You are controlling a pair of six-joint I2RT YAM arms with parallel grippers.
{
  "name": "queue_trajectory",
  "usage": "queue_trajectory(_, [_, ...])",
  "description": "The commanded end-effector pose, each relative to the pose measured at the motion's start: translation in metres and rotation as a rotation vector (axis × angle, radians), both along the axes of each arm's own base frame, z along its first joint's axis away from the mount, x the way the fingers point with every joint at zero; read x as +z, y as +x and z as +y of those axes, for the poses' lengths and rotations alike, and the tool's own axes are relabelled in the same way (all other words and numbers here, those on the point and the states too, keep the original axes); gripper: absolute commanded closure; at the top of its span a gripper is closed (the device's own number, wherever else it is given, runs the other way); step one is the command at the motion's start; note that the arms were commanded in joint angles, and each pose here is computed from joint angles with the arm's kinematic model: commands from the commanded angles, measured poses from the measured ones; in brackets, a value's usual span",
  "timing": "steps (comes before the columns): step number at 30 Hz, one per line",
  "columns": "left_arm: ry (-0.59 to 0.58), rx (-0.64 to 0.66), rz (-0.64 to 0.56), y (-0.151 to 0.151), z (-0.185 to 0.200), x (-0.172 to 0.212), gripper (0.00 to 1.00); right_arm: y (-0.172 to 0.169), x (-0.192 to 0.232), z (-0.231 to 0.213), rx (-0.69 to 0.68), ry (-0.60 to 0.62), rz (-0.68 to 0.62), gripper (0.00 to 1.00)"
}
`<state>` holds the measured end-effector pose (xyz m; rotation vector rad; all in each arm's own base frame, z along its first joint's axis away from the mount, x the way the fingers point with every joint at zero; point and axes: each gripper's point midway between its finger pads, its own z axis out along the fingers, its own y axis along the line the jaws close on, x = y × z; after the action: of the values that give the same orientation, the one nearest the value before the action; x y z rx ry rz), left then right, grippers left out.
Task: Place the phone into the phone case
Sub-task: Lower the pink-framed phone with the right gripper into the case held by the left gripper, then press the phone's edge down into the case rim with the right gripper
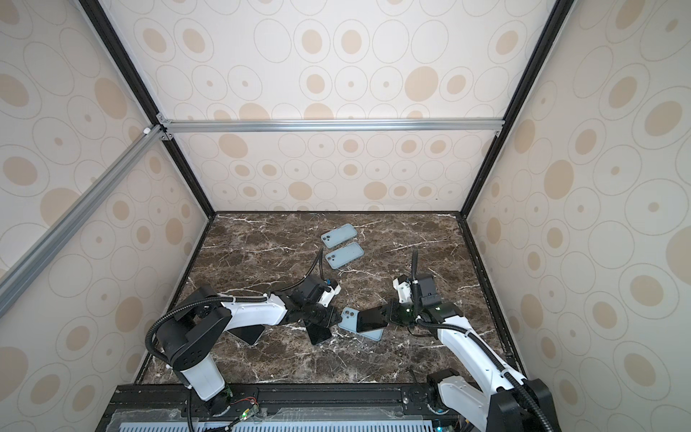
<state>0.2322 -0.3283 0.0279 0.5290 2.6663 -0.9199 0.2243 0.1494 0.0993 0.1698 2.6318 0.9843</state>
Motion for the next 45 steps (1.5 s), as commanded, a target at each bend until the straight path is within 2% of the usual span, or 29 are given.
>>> queue_trajectory(1, [-0.046, 0.016, -0.001, -0.004, -0.004, 0.013, 0.86, 0.005, 0.005, 0.005, -0.010, 0.043, -0.014, 1.00])
queue_trajectory(10, [-0.091, -0.012, 0.058, -0.019, -0.013, 0.012, 0.85, 0.004, -0.016, 0.000, -0.080, 0.042, 0.049, 1.00])
queue_trajectory(14, [-0.109, -0.034, 0.077, -0.025, -0.020, 0.013, 0.85, 0.002, -0.026, -0.001, -0.088, 0.027, 0.097, 1.00])
queue_trajectory(20, [-0.154, -0.044, 0.089, -0.028, -0.027, 0.021, 0.85, 0.005, -0.031, 0.007, -0.067, 0.069, 0.103, 1.00])
queue_trajectory(26, [-0.072, 0.023, -0.003, -0.008, -0.016, 0.020, 0.84, 0.001, -0.036, 0.009, -0.029, 0.065, 0.132, 1.00])
queue_trajectory(33, [-0.046, 0.080, -0.085, 0.007, -0.007, 0.029, 0.80, -0.001, -0.040, 0.009, -0.036, 0.066, 0.139, 1.00])
queue_trajectory(45, [-0.040, 0.047, -0.017, -0.002, -0.010, 0.004, 0.78, -0.001, -0.055, 0.008, -0.090, 0.091, 0.168, 1.00])
